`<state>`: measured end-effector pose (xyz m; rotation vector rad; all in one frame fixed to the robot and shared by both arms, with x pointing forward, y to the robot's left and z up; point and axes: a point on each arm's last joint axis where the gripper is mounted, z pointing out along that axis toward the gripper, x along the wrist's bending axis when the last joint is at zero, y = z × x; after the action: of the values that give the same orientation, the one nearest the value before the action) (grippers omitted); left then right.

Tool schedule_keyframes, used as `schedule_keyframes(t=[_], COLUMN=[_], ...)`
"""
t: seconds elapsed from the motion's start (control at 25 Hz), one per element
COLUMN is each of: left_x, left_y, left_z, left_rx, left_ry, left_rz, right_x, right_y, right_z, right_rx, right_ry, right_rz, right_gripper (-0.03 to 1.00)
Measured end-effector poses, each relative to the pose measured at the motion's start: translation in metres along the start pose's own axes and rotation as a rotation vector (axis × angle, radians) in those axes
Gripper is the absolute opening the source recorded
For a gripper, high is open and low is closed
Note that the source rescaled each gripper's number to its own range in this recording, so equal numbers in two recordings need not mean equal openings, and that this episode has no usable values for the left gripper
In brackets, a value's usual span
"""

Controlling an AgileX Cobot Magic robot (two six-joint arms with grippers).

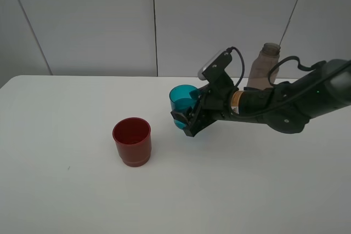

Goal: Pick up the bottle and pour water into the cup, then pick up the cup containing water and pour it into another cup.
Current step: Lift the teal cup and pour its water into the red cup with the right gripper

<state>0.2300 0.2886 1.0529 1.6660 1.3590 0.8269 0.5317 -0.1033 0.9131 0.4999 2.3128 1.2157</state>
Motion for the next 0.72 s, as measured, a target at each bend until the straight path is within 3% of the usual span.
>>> schedule_keyframes(t=[0.28, 0.72], left_x=[0.0, 0.0], left_y=[0.0, 0.0], left_z=[0.0, 0.0], left_rx=[0.0, 0.0], left_ry=[0.0, 0.0], left_rz=[0.0, 0.0], right_x=[0.005, 0.036], right_y=[0.015, 0.024], right_z=[-0.012, -0.01], right_rx=[0.05, 0.119], right_ry=[-0.01, 0.055], right_rz=[-0.09, -0.192], right_gripper=[0.1, 0.1])
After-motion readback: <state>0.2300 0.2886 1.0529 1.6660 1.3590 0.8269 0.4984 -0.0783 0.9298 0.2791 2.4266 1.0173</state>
